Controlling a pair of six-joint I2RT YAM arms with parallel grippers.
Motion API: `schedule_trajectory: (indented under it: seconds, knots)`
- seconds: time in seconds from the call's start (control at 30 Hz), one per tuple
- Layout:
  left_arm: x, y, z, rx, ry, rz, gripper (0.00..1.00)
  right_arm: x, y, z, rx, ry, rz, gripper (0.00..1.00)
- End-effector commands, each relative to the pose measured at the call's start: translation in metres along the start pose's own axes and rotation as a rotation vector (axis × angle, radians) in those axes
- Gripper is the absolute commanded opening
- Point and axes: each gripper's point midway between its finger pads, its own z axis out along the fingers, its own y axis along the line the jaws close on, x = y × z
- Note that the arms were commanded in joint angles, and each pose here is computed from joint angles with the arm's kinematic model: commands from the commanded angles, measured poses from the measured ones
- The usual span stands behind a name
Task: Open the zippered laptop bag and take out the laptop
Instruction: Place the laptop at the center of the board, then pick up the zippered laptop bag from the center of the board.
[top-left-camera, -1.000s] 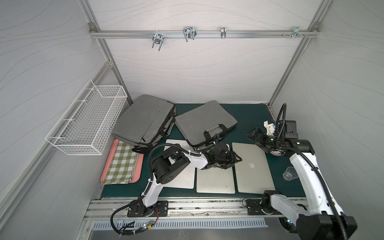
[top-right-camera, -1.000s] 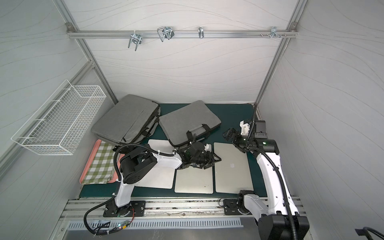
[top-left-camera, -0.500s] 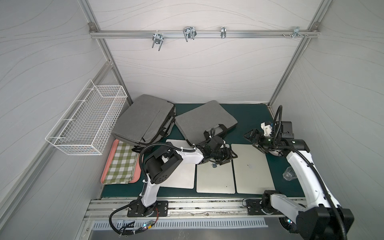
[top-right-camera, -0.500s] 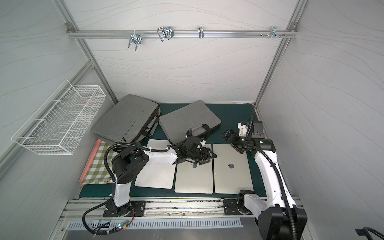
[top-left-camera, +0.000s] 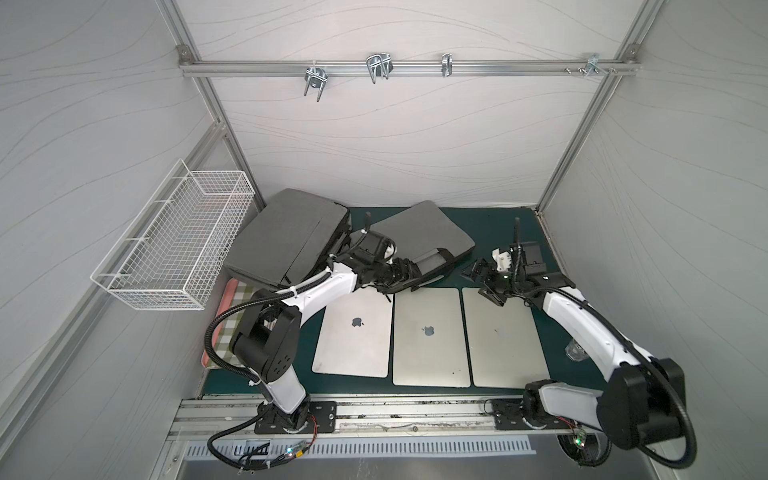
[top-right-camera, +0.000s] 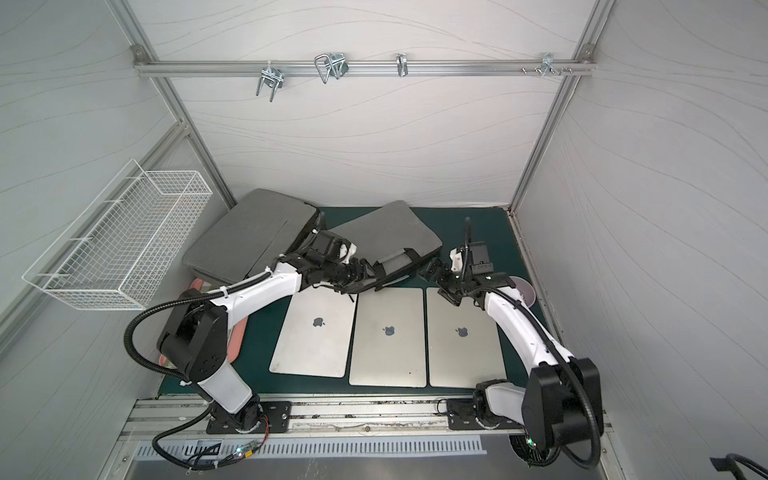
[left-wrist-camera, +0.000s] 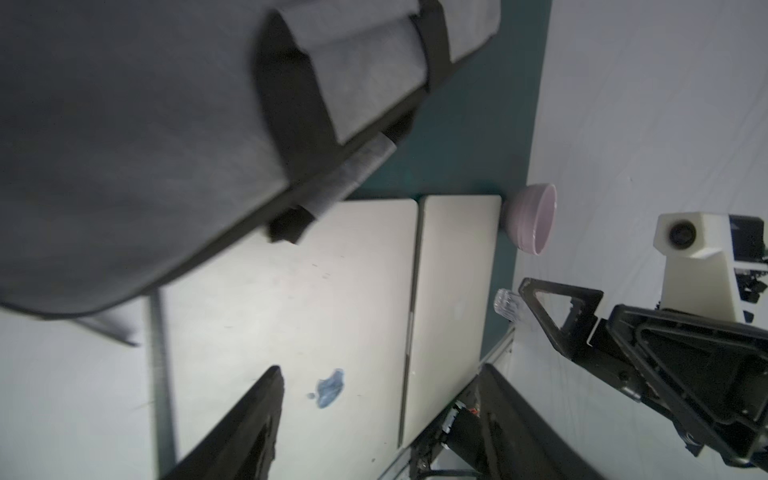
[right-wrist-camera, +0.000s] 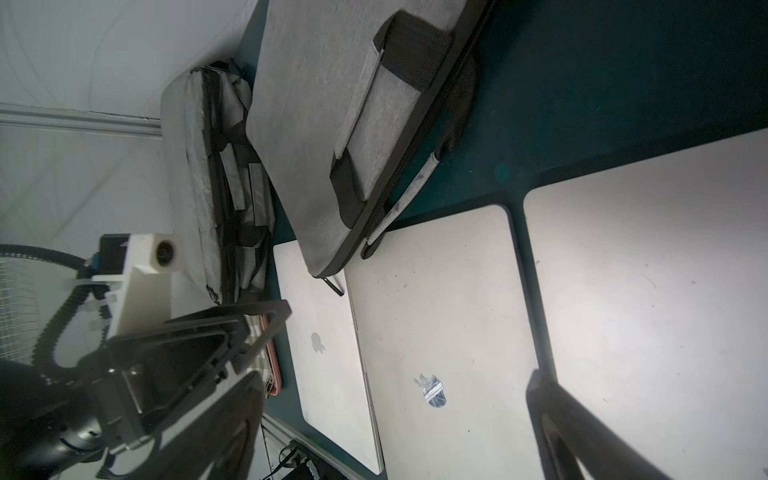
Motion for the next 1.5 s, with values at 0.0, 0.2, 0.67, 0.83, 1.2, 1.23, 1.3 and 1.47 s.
schedule_trajectory:
  seconds: [0.0,0.2,0.67,0.83,1.2,1.23,1.3,1.47]
  knots:
    - [-0.018,0.049,-0.023,-0.152,-0.032,0.02,0.77,-0.02,0.014,0.016,0.004,-0.067,0.015,0.95]
    - [-0.059,0.088,-0.023,-0.192,-0.083,-0.054,0.77,-0.033,0.013,0.054,0.034,-0.074,0.056,0.87]
    - [-0.105,0.116,0.017,-0.145,-0.106,-0.141,0.75,-0.049,-0.001,0.126,0.084,-0.081,0.112,0.79]
    - [-0.114,0.116,0.03,-0.086,-0.112,-0.151,0.72,-0.052,-0.006,0.149,0.081,-0.053,0.141,0.77]
    - [-0.117,0.116,0.052,0.008,-0.071,-0.203,0.34,-0.054,-0.007,0.192,0.009,-0.005,0.224,0.65]
    - [-0.116,0.114,0.051,0.015,-0.066,-0.207,0.26,-0.055,-0.006,0.193,-0.001,-0.007,0.231,0.63]
    - [-0.116,0.109,0.049,0.035,-0.064,-0.204,0.14,-0.055,-0.005,0.199,-0.017,-0.002,0.238,0.6]
    - [-0.12,0.087,0.03,0.076,-0.083,-0.166,0.02,-0.064,-0.001,0.2,-0.059,-0.026,0.253,0.43]
